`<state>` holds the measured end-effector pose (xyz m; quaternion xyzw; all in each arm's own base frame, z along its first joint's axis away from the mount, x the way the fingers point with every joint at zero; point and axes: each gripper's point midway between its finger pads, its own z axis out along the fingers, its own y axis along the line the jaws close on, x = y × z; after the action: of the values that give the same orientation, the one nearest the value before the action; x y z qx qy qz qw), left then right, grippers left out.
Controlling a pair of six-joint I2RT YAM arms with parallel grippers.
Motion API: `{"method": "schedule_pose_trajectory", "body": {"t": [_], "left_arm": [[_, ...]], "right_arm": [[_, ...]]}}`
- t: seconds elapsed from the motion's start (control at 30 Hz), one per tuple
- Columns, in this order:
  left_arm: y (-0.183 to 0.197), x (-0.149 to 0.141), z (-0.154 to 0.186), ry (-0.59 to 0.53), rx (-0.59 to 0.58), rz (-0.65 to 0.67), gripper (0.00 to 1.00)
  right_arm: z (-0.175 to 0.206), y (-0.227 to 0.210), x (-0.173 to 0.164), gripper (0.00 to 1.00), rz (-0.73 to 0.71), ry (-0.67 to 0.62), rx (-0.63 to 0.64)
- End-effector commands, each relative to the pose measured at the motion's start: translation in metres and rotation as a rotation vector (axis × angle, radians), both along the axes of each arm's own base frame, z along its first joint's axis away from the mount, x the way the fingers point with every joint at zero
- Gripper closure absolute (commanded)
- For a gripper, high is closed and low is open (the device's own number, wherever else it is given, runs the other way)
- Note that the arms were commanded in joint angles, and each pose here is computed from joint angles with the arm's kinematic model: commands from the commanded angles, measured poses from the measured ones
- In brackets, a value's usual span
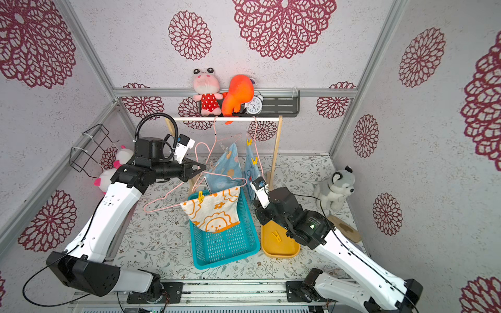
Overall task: Remove the clothespins securing towels to the hanger
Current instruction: Remove the clothespin from the hanger.
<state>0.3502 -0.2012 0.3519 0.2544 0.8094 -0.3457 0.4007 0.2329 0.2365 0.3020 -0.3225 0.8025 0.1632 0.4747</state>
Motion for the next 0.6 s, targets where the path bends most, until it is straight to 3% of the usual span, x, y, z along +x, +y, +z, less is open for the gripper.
{"method": "schedule_pose_trajectory", "body": {"t": [0.0,0.27,0.57], "left_arm": [[-0.01,-0.02,0.022,-0.061,-0.026,-0.075,1.0],[-0.023,-0.035,0.029,-0.037,-0.086,-0.179,1.0],[-0.028,-0.04,0.029,-0.02,-0.109,-0.219,1.0]], "right_arm": [[0.014,0.045,-0.006,0.71,0.228,-0.062,0.014],[0.017,0.103,-0.008,0.67,0.492,-0.154,0.034],[0.028,0.131,-0.015,0.64,0.642,-0.202,0.061]]}}
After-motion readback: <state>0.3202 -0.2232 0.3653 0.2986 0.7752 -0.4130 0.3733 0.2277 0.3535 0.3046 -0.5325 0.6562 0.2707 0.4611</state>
